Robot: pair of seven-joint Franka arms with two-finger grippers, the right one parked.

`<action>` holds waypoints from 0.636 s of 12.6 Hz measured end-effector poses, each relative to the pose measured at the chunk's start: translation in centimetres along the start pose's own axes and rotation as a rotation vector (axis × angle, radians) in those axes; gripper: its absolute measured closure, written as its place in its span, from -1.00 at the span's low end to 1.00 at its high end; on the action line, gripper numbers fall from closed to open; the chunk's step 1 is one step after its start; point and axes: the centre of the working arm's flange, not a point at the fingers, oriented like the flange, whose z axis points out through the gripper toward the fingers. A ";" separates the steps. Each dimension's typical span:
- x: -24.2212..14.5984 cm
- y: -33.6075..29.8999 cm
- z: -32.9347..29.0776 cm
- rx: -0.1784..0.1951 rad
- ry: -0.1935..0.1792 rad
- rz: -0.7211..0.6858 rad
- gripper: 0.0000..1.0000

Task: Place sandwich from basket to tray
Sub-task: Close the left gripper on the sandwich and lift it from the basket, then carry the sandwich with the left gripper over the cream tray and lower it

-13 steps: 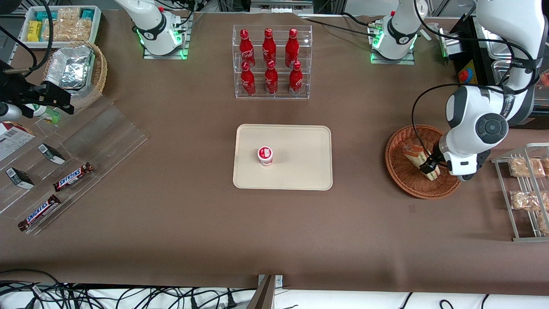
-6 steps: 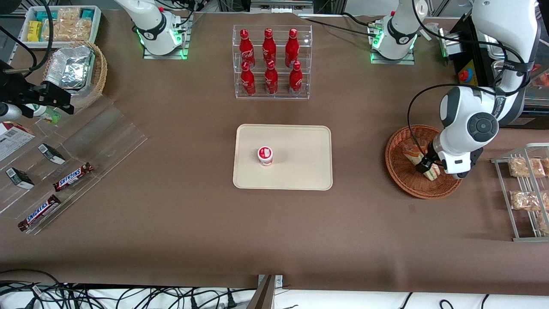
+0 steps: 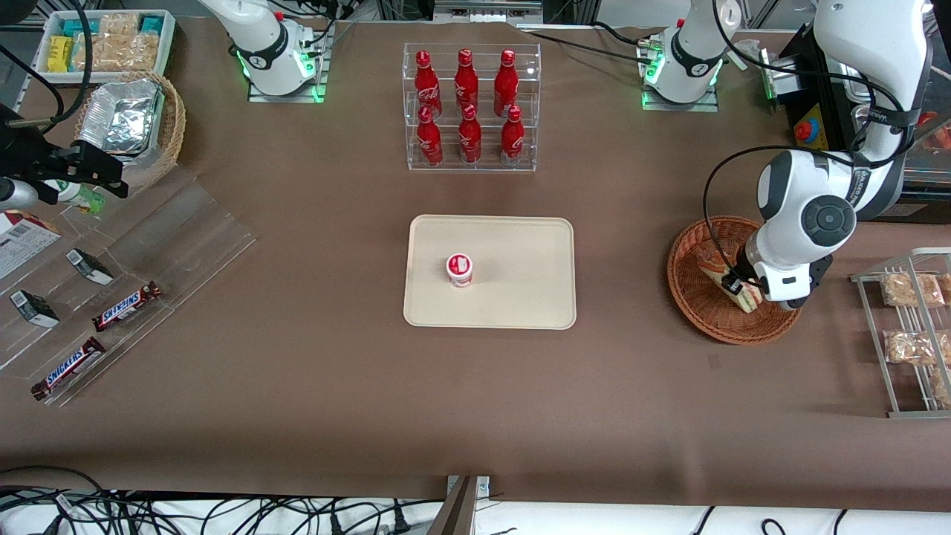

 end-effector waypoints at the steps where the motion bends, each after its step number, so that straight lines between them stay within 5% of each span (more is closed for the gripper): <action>1: -0.4 0.3 -0.2 0.012 0.003 0.025 0.39; 5: -2.5 3.1 -5.9 0.098 -0.032 0.167 0.47; 8: -5.7 6.5 -13.7 0.088 -0.022 0.261 0.47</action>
